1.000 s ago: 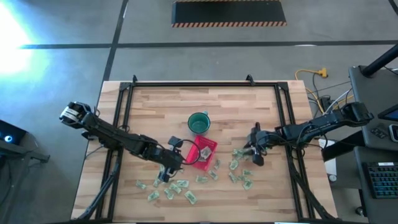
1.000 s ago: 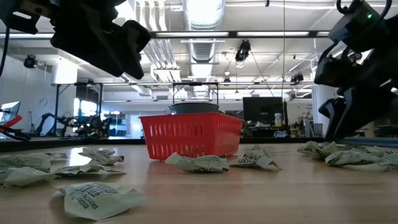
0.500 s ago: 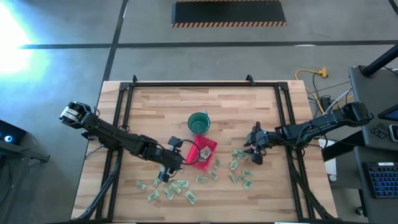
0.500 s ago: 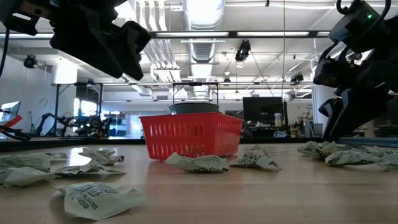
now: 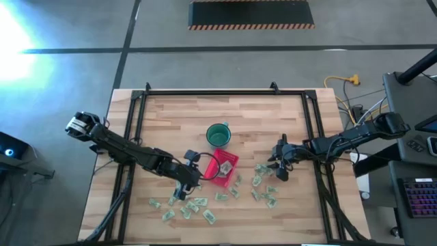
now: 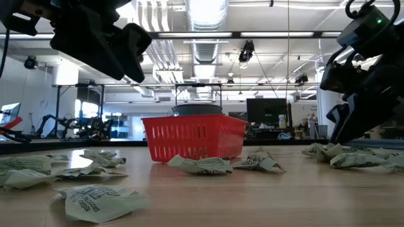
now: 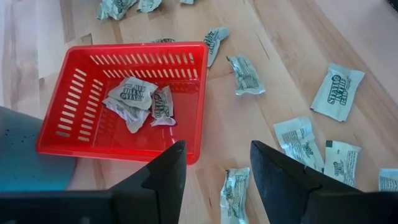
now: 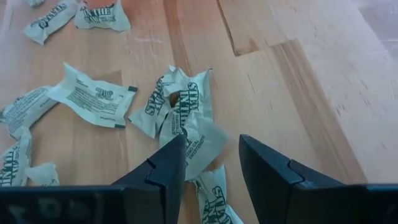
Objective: Pick and place items into bin
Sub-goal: Put the light green stevia packet into the red bin
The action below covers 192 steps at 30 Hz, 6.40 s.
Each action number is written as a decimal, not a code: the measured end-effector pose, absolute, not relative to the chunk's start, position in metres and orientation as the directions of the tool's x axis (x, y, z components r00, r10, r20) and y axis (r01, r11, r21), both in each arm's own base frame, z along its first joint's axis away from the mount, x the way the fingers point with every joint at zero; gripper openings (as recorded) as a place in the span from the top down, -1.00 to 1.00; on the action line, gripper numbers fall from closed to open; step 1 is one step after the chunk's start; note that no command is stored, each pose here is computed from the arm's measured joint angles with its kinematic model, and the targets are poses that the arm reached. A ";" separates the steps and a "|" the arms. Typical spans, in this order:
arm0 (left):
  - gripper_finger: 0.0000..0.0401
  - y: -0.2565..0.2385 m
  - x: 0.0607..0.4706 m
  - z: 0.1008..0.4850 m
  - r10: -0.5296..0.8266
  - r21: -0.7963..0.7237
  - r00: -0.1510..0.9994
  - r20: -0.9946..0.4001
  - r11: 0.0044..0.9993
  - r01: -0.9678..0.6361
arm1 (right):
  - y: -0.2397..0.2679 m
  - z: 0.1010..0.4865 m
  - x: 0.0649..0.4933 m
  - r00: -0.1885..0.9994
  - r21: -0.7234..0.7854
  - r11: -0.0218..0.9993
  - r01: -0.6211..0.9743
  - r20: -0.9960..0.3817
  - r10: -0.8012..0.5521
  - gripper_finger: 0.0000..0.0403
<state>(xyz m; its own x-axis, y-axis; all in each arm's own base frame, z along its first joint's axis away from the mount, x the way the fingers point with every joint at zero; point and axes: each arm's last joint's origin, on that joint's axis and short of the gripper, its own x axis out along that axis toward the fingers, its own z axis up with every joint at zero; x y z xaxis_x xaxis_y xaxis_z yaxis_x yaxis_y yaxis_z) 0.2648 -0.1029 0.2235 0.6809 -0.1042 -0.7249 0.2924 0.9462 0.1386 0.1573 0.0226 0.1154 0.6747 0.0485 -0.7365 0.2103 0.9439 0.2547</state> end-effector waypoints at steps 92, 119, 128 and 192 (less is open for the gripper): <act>0.19 -0.098 0.265 0.223 0.057 0.185 0.704 -0.708 0.977 0.107 | 0.019 0.167 0.155 0.938 -0.110 0.994 -0.023 -0.346 -0.017 0.96; 0.19 -0.094 0.250 0.211 0.045 0.045 0.588 -0.808 0.999 -0.016 | 0.037 0.185 0.268 0.958 -0.278 0.958 -0.076 -0.287 -0.008 0.96; 0.19 -0.092 0.245 0.216 0.044 0.045 0.588 -0.808 0.999 -0.014 | 0.040 0.173 0.317 0.914 -0.320 0.940 -0.121 -0.405 -0.020 0.96; 0.19 -0.094 0.241 0.210 0.032 0.040 0.585 -0.810 0.999 0.000 | 0.049 0.213 0.208 0.764 -0.002 0.990 -0.141 -0.636 0.108 0.42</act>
<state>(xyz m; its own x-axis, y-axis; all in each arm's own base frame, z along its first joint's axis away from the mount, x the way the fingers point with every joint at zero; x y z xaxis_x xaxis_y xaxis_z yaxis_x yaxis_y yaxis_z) 0.2410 -0.0937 0.2095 0.5849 0.0325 -0.8104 -0.0001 0.9992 0.0400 0.2079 0.0489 0.2128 0.7645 0.1077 -0.6356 -0.1412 0.9900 -0.0020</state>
